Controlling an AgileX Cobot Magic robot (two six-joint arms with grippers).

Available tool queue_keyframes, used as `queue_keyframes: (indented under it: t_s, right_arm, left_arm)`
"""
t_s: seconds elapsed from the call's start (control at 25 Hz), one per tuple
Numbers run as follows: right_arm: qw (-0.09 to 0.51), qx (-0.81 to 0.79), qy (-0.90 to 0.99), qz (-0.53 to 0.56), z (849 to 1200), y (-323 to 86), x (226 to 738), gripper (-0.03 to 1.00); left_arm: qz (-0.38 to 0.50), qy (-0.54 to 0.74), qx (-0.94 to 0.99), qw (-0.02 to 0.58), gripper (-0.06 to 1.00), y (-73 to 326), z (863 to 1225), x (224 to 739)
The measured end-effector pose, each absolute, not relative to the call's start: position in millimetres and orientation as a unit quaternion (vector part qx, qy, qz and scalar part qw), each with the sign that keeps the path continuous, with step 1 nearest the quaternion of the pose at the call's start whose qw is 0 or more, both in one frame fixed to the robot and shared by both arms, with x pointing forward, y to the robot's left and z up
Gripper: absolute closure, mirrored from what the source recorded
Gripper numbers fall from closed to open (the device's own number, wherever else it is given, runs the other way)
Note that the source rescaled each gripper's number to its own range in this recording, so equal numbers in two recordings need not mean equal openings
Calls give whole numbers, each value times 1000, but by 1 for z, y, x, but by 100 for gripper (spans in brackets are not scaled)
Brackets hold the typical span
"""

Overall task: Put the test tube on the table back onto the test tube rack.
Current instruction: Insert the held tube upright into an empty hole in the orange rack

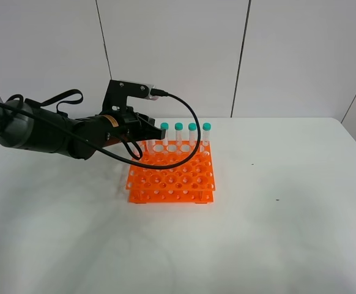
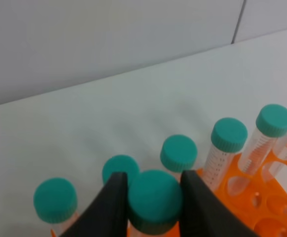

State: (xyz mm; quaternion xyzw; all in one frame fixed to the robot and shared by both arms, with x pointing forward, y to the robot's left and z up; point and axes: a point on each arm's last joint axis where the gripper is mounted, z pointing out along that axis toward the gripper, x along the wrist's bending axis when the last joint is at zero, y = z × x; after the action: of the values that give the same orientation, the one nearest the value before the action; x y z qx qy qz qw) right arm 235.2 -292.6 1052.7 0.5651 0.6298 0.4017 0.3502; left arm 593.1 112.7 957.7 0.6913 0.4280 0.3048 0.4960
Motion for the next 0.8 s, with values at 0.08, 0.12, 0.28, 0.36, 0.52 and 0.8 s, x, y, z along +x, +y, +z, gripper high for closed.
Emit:
queue_keyframes:
  t_s: [0.08, 0.12, 0.28, 0.36, 0.52, 0.8]
  right_arm:
    - [350, 565, 630, 402, 1053, -293, 235, -3]
    - [350, 565, 630, 402, 1053, -293, 235, -3]
    - [350, 565, 630, 402, 1053, -293, 235, -3]
    - [350, 565, 630, 402, 1053, -293, 235, -3]
    - [350, 565, 630, 402, 1053, -293, 235, -3]
    - [350, 565, 630, 402, 1053, -293, 235, -3]
  left_arm:
    - [305, 428, 691, 496, 94, 113, 957, 593]
    - [305, 429, 691, 496, 94, 113, 957, 593]
    - [297, 436, 695, 488, 94, 111, 945, 596]
    - [294, 438, 698, 484, 94, 111, 941, 597]
    - [294, 438, 698, 484, 94, 111, 941, 597]
    - [290, 441, 703, 477, 94, 110, 931, 598]
